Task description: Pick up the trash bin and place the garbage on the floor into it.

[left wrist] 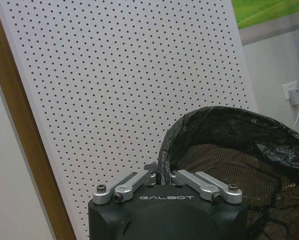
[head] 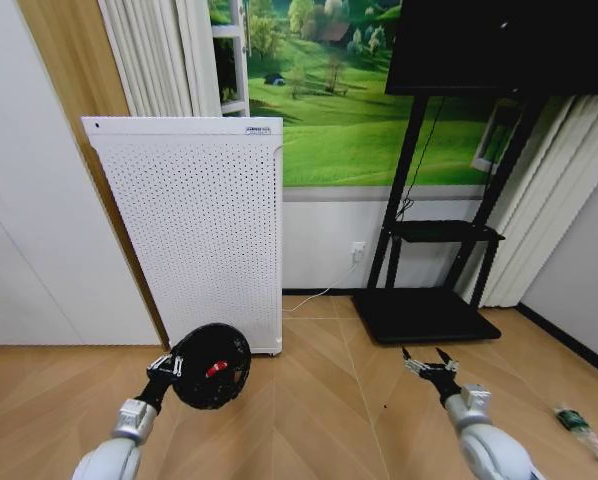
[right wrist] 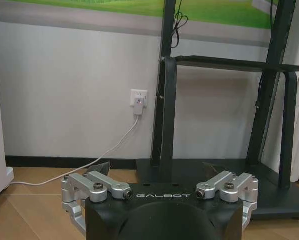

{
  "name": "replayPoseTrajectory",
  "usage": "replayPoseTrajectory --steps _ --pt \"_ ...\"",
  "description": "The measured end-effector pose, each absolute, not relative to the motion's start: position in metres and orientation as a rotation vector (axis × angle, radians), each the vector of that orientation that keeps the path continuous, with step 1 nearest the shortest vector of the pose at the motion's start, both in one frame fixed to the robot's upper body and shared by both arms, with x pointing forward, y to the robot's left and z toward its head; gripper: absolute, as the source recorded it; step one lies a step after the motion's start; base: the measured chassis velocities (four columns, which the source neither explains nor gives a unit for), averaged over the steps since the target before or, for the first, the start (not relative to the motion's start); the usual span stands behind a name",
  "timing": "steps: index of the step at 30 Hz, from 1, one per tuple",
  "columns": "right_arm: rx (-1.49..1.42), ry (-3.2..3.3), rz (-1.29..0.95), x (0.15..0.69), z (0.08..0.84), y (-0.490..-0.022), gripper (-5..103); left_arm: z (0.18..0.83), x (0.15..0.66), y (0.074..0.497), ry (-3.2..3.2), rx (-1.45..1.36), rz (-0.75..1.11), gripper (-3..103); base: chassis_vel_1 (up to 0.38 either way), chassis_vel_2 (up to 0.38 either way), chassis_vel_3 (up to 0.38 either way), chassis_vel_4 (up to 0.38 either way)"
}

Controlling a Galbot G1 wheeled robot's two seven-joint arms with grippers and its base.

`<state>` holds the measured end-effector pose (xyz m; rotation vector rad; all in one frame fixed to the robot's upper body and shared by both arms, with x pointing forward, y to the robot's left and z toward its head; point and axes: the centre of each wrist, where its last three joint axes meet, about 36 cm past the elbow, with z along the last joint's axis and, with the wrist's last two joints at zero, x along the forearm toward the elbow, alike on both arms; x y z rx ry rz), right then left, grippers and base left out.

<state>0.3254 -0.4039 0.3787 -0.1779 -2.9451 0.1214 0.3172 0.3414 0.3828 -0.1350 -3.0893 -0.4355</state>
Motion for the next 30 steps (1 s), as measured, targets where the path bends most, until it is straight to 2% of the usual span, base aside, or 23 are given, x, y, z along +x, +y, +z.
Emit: replayPoseTrajectory --steps 14,30 --pt "-0.152 -2.939 0.114 0.333 0.368 -0.393 100 0.381 0.310 0.340 -3.086 -0.108 -0.425 6 -0.021 -0.020 0.018 0.017" --pt "-0.111 -2.896 0.093 0.353 0.355 -0.385 100 0.372 0.318 0.341 -3.073 -0.109 -0.413 6 -0.217 -0.204 0.206 0.207"
